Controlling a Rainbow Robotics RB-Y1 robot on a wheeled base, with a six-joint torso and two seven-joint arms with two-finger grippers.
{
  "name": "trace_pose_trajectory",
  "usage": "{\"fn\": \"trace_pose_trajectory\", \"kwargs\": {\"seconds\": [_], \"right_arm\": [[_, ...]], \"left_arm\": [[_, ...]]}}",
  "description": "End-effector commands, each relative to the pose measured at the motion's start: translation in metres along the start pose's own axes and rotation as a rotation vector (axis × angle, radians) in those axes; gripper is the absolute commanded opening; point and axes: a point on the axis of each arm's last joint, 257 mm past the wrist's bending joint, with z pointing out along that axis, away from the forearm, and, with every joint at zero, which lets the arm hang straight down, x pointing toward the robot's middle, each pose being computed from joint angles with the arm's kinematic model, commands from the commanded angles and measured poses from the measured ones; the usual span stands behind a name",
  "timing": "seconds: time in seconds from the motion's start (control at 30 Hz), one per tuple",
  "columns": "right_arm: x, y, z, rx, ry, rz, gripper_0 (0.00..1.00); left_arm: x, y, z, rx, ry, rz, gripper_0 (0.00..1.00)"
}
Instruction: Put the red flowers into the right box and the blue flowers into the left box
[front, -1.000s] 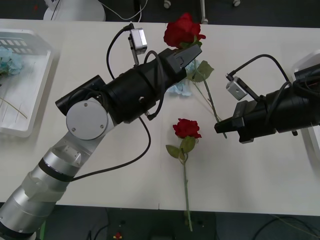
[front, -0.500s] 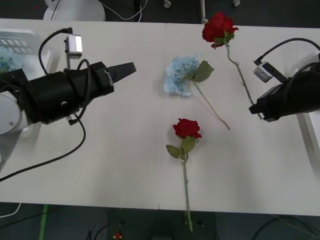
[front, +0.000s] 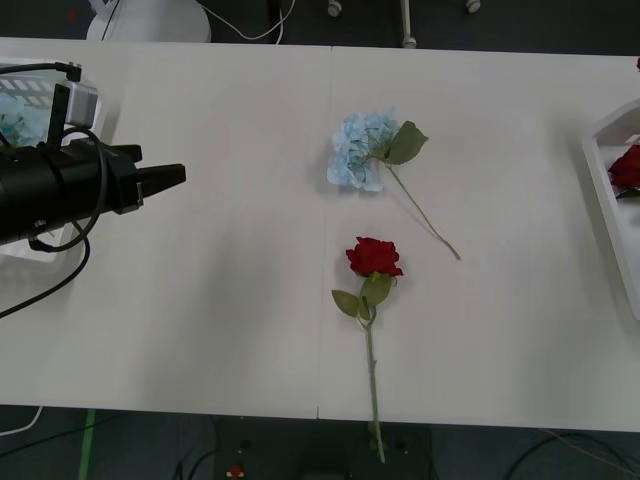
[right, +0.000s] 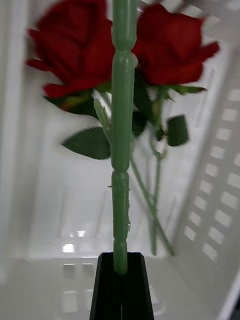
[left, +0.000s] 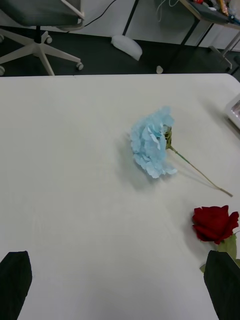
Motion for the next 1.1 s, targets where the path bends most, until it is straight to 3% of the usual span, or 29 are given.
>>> {"fn": "trace_pose_trajectory", "kwargs": {"seconds": [0.03, 0.3, 0.63, 0.67, 0.73, 0.8, 0.97, 1.1], "right_arm": [[0.018, -0.083, -0.021, 0.187, 0.032, 0.059, 0.00], [0.084, -0.101, 0.028, 0.311, 0.181, 0.046, 0.00], [0.098, -0.078, 0.060, 0.337, 0.231, -0.021, 0.00], [0.098, -0.078, 0.060, 0.335, 0.231, -0.022, 0.07], [0.098, -0.077, 0.061, 0.333, 0.231, -0.025, 0.40], [0.096, -0.077, 0.060, 0.334, 0.227, -0.029, 0.59], [0.075, -0.079, 0.050, 0.313, 0.178, -0.025, 0.83], [0.046, -0.069, 0.031, 0.253, 0.125, -0.026, 0.91]], "left_arm": [[0.013, 0.027, -0.015, -0.071, 0.049, 0.133, 1.00], [0.024, 0.048, -0.016, -0.149, 0.103, 0.226, 1.00], [0.027, 0.055, -0.017, -0.176, 0.120, 0.247, 1.00], [0.027, 0.056, -0.018, -0.177, 0.120, 0.248, 1.00], [0.028, 0.053, -0.016, -0.171, 0.121, 0.245, 1.00], [0.028, 0.052, -0.016, -0.165, 0.117, 0.241, 1.00], [0.028, 0.034, -0.009, -0.104, 0.104, 0.218, 1.00], [0.031, 0.011, -0.001, -0.029, 0.103, 0.204, 1.00]]}}
